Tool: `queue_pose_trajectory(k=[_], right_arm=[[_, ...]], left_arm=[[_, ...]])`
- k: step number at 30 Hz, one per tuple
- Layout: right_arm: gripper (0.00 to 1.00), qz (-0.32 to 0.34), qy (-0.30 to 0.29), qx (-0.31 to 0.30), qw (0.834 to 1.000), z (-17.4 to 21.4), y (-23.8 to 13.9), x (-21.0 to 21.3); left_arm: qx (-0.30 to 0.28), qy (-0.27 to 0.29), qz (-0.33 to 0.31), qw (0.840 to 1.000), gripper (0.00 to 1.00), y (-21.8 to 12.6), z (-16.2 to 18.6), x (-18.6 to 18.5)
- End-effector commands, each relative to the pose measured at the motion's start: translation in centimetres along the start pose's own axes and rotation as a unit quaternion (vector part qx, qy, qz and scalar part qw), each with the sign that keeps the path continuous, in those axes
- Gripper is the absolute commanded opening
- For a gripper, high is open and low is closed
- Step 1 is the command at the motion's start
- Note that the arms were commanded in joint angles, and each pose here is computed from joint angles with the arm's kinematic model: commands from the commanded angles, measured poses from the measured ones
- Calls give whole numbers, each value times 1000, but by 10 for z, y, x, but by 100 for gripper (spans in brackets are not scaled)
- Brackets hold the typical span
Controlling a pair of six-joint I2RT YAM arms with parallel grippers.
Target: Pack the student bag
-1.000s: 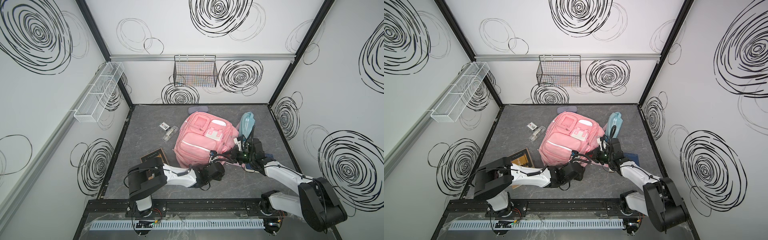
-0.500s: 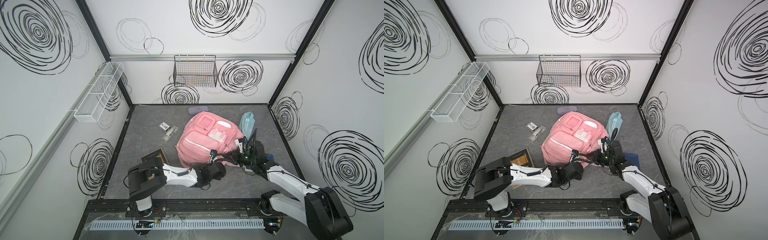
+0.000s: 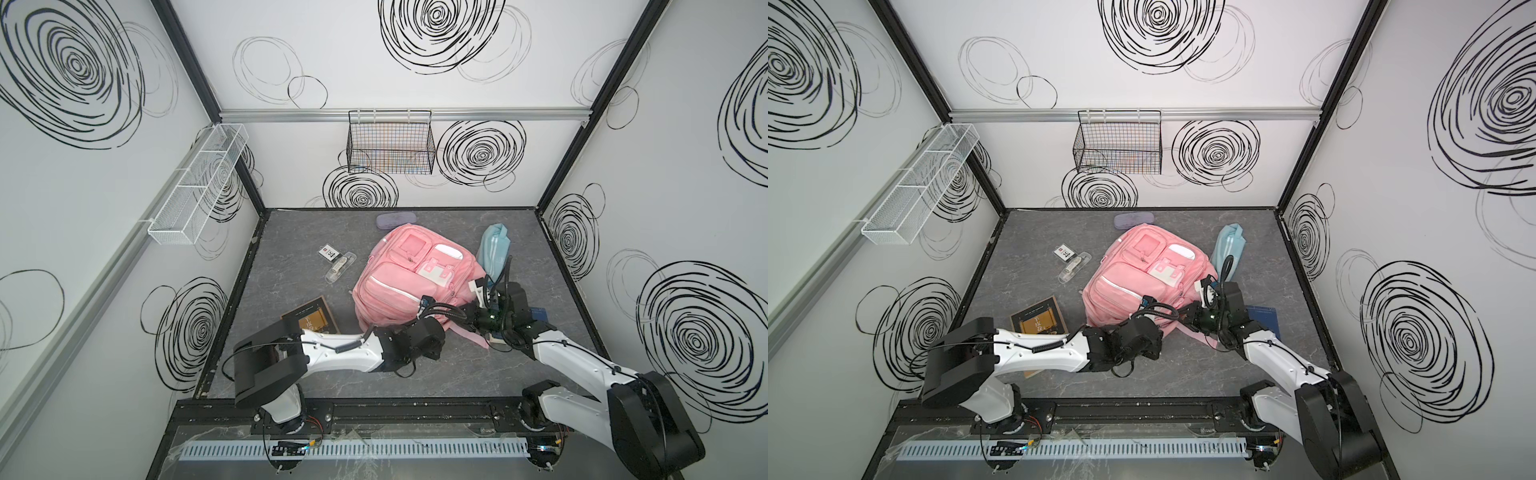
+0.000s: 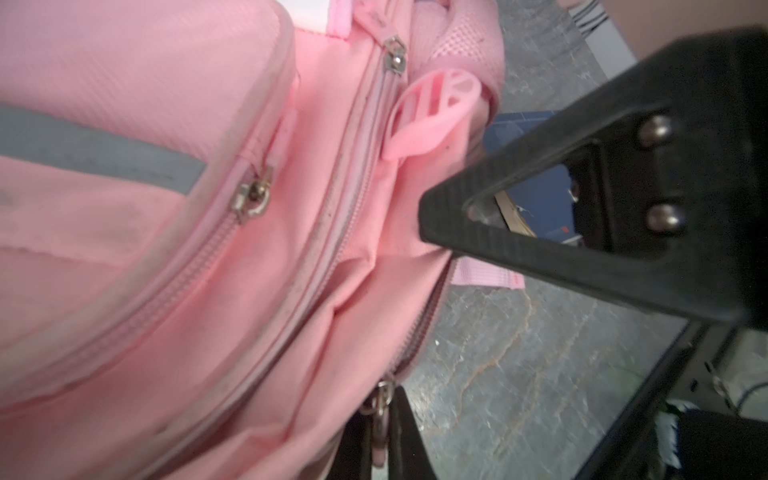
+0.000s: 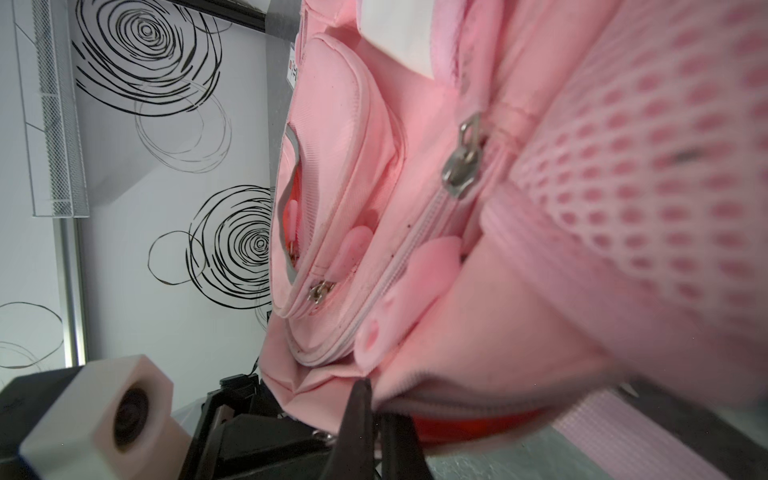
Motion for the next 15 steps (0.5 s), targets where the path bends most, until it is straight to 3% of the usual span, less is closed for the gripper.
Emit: queue_pose_trajectory(k=[1,9,14,15], right_arm=[[0,28,-23,-14,999,-13,-5,-4],[0,53,-38,-59,996,-35,-20,-3],[0,41,-90,-65,993,-37,-25,14],[11,26,-116,-63,991,-36,-27,23]], left_arm=[[11,-3,72,997,0,-17,-8,-3],[51,-20,142,988,0,-43,7,15],[67,-17,193,979,0,-52,6,15],[64,-20,207,976,0,-54,3,12]])
Point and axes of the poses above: each gripper's point midway between its finger pads, its own y axis out along the fingers, its own x axis along the line the jaws close on, z = x × y, the point moved 7 cm from there along -y, back along the fingers, and after that the axes turned 15 degrees about y, right-handed, at the moved point
